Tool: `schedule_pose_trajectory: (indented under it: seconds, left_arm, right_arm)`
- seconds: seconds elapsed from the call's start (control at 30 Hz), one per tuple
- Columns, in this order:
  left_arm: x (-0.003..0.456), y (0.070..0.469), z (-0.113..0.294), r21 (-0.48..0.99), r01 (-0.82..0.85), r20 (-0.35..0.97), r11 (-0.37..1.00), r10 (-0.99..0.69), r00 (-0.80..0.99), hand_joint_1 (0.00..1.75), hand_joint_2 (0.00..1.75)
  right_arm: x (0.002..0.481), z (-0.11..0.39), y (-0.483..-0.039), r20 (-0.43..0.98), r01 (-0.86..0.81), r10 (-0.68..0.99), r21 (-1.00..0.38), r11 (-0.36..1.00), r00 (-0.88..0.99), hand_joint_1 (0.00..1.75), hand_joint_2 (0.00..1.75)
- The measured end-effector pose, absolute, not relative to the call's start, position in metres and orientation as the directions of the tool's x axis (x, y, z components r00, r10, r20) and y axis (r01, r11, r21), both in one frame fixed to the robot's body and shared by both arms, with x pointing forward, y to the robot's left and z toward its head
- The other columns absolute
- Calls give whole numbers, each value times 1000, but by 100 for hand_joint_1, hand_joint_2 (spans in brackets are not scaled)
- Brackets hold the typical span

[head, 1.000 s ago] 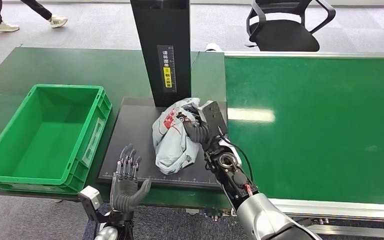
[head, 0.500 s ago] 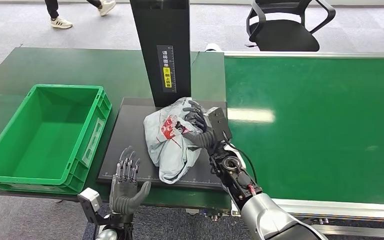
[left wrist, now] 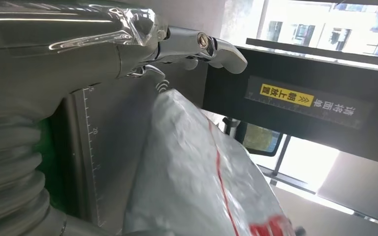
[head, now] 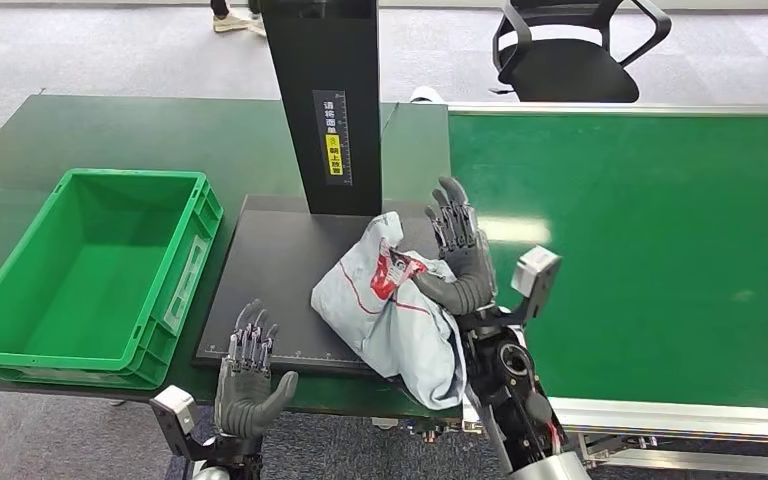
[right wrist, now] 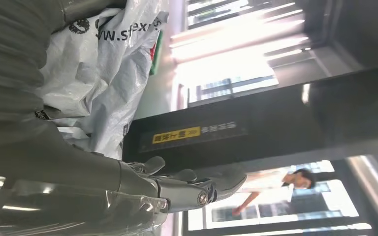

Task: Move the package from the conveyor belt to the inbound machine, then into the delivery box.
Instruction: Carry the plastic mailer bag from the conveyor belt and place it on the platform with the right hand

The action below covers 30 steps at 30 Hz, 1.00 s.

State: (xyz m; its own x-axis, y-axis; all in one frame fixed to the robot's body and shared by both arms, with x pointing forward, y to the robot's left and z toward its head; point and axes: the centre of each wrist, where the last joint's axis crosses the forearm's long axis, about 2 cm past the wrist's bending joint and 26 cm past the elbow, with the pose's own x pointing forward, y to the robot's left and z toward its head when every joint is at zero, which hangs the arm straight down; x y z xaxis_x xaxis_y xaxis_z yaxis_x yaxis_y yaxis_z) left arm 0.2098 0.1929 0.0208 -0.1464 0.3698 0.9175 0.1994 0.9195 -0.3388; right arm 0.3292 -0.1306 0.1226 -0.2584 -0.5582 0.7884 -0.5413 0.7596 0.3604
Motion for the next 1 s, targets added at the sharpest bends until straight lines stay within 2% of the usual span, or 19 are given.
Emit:
schedule_pose_trajectory:
  seconds: [0.27, 0.57, 0.73, 0.9, 1.0]
  left_arm:
    - [204, 194, 19, -332, 203, 921, 921, 363, -140, 0, 175]
    - [204, 192, 21, -326, 213, 922, 921, 360, -143, 0, 175]
    - [210, 191, 24, -319, 229, 922, 920, 357, -150, 0, 175]
    - [222, 187, 27, -313, 247, 921, 917, 357, -157, 0, 175]
    - [226, 183, 28, -313, 261, 921, 913, 359, -153, 0, 175]
  right_arm:
    - [290, 123, -137, 731, -536, -612, 401, 743, -302, 0, 175]
    - [288, 122, -146, 763, -487, -560, 372, 790, -325, 0, 175]
    - [316, 128, -154, 818, -425, -466, 309, 851, -338, 0, 175]
    - [372, 144, -165, 905, -347, -286, 171, 922, -314, 0, 175]
    - [405, 160, -172, 959, -325, -156, 74, 943, -235, 0, 175]
